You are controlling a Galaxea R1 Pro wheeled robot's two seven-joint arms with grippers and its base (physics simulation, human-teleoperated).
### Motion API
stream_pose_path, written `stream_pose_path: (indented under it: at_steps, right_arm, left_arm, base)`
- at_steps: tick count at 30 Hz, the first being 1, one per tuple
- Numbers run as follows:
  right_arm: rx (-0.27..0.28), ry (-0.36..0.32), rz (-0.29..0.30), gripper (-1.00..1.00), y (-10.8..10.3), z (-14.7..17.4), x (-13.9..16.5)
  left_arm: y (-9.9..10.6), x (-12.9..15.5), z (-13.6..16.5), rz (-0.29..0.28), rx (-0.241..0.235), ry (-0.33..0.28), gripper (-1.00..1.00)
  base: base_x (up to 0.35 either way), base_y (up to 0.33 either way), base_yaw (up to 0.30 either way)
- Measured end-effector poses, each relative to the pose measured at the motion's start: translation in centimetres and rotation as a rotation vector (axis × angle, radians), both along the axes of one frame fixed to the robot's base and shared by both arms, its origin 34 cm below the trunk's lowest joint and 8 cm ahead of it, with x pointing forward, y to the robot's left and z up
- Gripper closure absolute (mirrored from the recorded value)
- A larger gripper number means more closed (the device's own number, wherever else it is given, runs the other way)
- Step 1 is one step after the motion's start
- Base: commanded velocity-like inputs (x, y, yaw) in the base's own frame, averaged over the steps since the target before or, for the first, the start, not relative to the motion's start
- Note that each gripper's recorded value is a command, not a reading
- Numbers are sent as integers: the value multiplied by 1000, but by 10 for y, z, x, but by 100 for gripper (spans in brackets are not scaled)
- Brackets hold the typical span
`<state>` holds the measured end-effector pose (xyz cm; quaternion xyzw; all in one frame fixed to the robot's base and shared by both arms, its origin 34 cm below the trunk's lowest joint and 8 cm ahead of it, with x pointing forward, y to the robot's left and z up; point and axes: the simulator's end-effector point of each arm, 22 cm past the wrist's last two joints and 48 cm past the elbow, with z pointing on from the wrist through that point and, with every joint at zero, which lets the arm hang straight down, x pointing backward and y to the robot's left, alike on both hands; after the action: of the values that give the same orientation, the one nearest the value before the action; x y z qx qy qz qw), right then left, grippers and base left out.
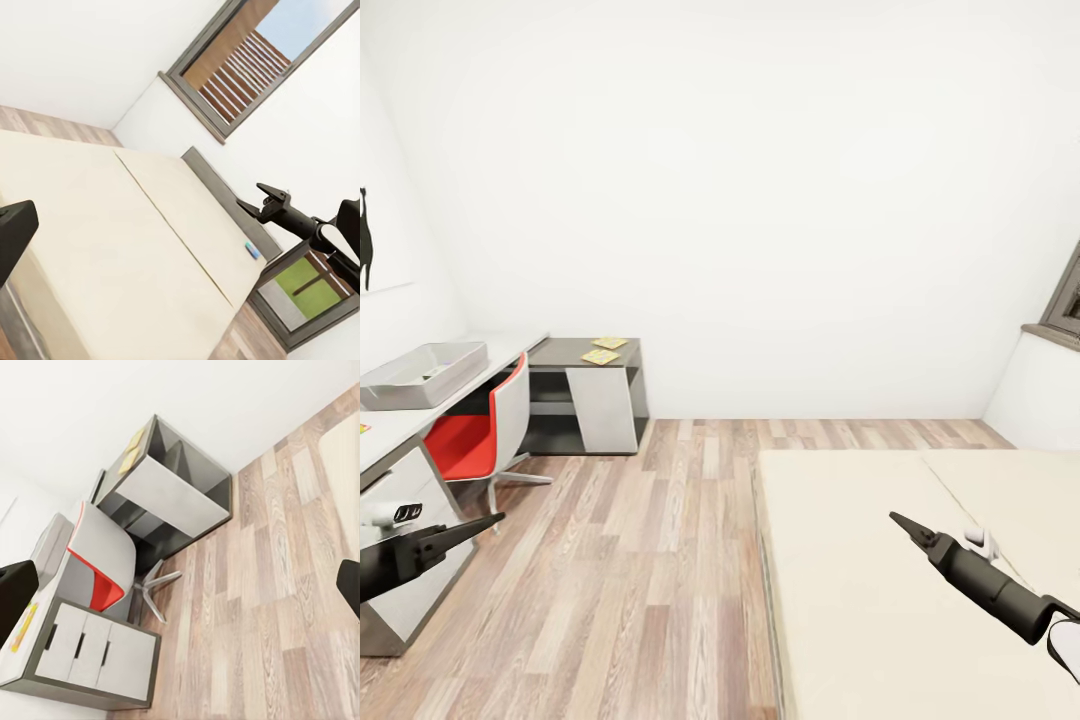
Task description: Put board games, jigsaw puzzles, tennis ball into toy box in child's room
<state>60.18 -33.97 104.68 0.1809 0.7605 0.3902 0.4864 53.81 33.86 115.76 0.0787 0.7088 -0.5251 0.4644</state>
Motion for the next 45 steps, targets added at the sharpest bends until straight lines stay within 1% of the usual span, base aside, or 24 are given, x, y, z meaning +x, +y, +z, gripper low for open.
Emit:
stream_pose_path:
  at_steps: [20, 45]
  right_arm:
    - [0, 0, 0, -100, 0, 0, 0]
    - [0, 1, 1, -100, 0, 0, 0]
  left_arm:
    - [-3, 0, -1, -2, -10, 0, -100]
    - [-3, 0, -1, -2, -11, 0, -100]
  base:
    - [0, -164, 0]
    - [0, -164, 0]
